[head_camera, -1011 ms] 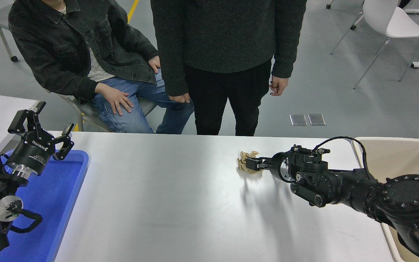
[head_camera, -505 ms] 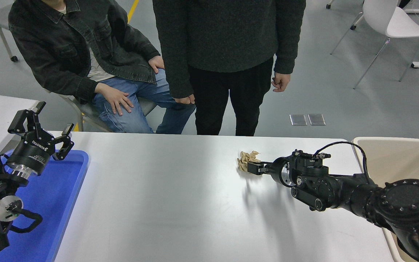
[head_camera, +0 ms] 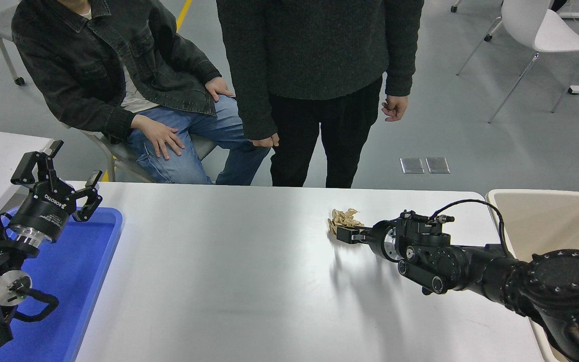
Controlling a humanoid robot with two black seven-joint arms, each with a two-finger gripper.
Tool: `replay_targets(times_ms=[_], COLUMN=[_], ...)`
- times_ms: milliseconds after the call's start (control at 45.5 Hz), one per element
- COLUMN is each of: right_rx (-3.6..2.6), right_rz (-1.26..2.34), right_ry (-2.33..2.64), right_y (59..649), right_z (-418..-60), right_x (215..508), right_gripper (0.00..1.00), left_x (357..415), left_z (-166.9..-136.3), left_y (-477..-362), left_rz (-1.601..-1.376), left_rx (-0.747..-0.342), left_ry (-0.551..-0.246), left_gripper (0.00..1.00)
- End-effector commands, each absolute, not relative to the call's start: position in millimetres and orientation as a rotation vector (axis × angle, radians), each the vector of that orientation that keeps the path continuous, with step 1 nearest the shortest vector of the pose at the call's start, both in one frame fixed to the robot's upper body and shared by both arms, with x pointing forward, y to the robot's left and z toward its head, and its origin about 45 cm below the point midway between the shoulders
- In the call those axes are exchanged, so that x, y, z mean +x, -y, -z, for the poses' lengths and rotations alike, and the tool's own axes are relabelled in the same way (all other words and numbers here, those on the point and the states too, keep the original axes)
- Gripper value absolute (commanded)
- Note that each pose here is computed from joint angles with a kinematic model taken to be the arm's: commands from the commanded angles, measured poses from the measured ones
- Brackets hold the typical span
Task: Clean the table surface
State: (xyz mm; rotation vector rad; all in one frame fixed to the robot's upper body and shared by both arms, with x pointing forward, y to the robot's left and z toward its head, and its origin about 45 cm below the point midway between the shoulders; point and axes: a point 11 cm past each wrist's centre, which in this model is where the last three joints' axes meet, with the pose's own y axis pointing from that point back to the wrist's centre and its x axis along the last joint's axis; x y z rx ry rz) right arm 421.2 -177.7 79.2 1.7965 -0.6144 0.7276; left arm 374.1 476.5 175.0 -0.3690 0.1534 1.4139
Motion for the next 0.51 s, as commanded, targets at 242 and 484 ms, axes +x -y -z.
replay_targets(times_ms=[242, 484], right_rx=[1.812, 1.817], right_rz=[-0.702, -0.689], right_ry=[0.600, 0.593], right_y=[175.6, 175.2], right_z=[-77.3, -77.0], right_x=[418.7, 418.3], right_gripper=[0.39, 0.18], left_x=[374.1, 374.1], left_z=[-175.1, -175.1], left_y=[-476.6, -476.6], left_rz=[-1.414, -1.414], left_rx=[-0.369, -0.369], left_ry=[-0.153, -0.153], left_gripper=[1.00, 1.00])
